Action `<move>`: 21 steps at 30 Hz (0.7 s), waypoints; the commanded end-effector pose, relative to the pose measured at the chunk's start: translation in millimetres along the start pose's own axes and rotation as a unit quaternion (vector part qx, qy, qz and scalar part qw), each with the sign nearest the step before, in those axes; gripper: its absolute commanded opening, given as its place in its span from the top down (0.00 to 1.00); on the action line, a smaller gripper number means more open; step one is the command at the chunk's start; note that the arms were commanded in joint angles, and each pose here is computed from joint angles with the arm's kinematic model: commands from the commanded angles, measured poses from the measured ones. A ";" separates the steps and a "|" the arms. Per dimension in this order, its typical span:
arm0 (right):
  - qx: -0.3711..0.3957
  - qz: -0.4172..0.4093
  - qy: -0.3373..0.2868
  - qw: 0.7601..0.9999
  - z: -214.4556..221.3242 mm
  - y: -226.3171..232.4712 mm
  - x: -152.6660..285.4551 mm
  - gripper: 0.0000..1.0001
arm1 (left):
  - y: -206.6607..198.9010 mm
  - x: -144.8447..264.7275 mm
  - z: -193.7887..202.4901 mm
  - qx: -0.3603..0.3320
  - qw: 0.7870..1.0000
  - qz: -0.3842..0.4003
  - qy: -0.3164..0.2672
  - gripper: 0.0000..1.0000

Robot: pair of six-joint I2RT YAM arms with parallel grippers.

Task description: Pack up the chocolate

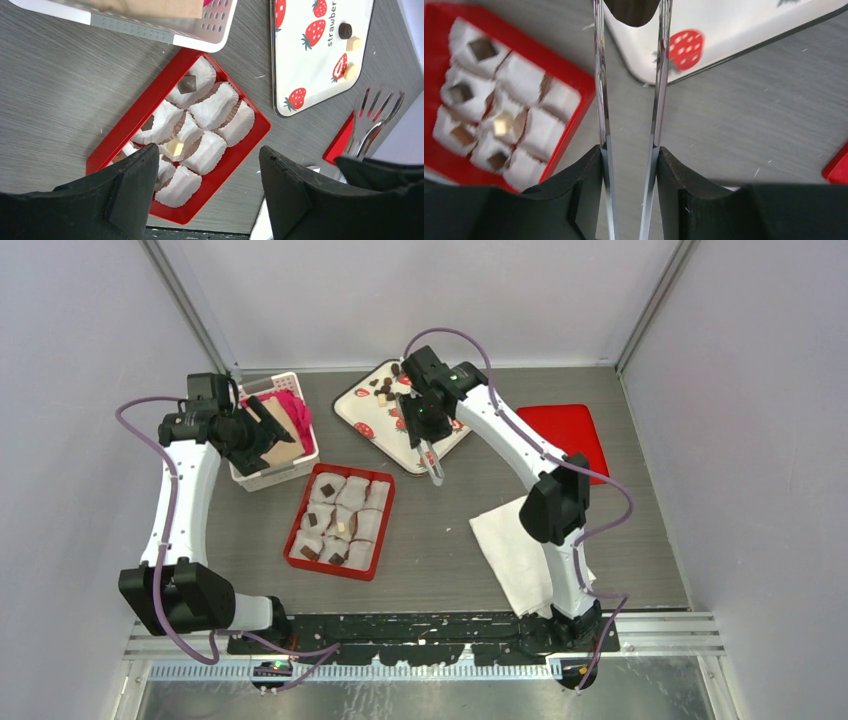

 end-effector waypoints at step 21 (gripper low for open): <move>0.124 -0.086 0.106 0.983 72.6 134.0 -18.7 0.94 | -0.4 9.9 -0.8 -0.010 1.000 0.018 -0.016 0.26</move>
Point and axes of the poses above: each gripper's point midway between its finger pads, its own x axis back along the fingers, its own y axis along the line the jaws close on, z = x × y, the point moved 8 cm from there along x, back along the fingers, and after that the axes turned 6 degrees about x, right-handed, at the moved point
